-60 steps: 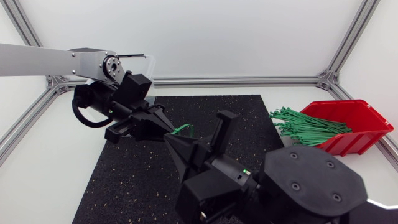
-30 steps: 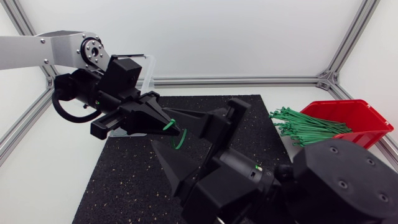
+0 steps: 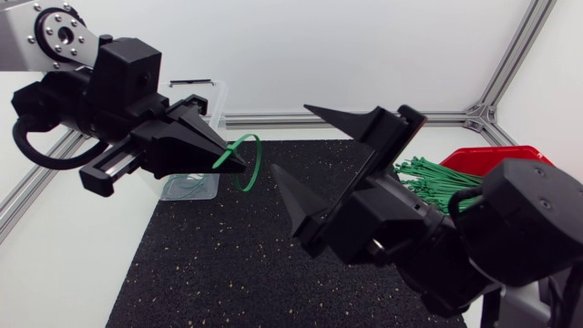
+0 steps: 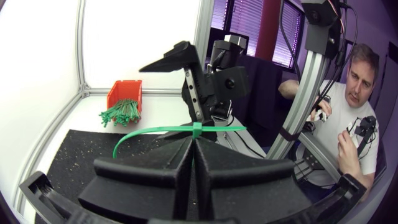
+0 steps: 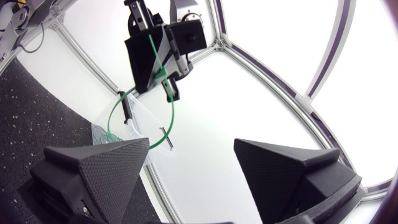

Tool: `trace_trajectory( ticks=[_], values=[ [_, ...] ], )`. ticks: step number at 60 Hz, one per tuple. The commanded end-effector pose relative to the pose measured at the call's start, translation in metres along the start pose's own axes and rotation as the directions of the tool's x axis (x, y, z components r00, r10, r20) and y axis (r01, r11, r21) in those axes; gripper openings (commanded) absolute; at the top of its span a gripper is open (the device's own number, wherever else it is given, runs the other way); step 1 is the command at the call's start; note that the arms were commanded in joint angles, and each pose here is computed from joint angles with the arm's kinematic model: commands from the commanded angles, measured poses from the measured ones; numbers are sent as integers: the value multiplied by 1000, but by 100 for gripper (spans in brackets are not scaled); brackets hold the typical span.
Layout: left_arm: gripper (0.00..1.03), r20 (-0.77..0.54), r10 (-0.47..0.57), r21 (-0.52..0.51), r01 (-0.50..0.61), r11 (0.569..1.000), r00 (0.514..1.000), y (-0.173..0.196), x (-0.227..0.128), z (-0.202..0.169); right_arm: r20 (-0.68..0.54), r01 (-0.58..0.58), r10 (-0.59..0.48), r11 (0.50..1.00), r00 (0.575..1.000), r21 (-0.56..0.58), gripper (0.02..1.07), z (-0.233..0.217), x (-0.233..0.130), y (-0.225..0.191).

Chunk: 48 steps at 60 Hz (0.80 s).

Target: Take a green cable tie from the red box, thread the tail through the head to close it, then place it in the transparent bin on the left.

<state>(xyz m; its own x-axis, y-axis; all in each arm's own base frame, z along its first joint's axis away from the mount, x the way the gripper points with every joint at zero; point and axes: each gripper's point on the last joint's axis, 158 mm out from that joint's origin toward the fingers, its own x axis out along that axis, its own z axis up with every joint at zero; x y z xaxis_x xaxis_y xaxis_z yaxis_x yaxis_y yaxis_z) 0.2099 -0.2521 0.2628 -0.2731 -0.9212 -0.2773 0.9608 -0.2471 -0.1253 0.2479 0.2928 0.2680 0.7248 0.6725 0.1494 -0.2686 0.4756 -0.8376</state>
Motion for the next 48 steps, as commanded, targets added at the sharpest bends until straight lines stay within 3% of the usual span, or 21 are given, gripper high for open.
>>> trace_trajectory(
  ticks=[1,13,19,25,28,39,48],
  values=[
    [3,11,23,1,-23,1000,1000,-9,-4,4,-13,-5,5,1000,1000,13,103,-9,-4,2],
    [3,-10,74,95,-73,993,997,-20,-7,5,-17,-2,2,1000,1000,11,103,-12,-4,-1],
    [4,-42,173,148,-165,975,984,-12,-9,2,-21,-4,4,1000,1000,9,103,-14,-4,0],
    [4,-54,358,255,-334,908,932,5,3,-5,-27,-10,10,1000,1000,8,103,-16,-5,3],
    [3,-16,439,255,-421,870,898,14,6,-2,-26,-9,9,1000,1000,8,103,-16,-5,2],
    [3,-78,538,261,-504,824,839,42,4,-16,-50,-8,8,1000,999,1,103,-26,-7,3],
    [3,-78,659,249,-626,739,748,78,-24,-9,-94,10,-10,1000,995,-3,103,-43,-6,-1]
  ],
)
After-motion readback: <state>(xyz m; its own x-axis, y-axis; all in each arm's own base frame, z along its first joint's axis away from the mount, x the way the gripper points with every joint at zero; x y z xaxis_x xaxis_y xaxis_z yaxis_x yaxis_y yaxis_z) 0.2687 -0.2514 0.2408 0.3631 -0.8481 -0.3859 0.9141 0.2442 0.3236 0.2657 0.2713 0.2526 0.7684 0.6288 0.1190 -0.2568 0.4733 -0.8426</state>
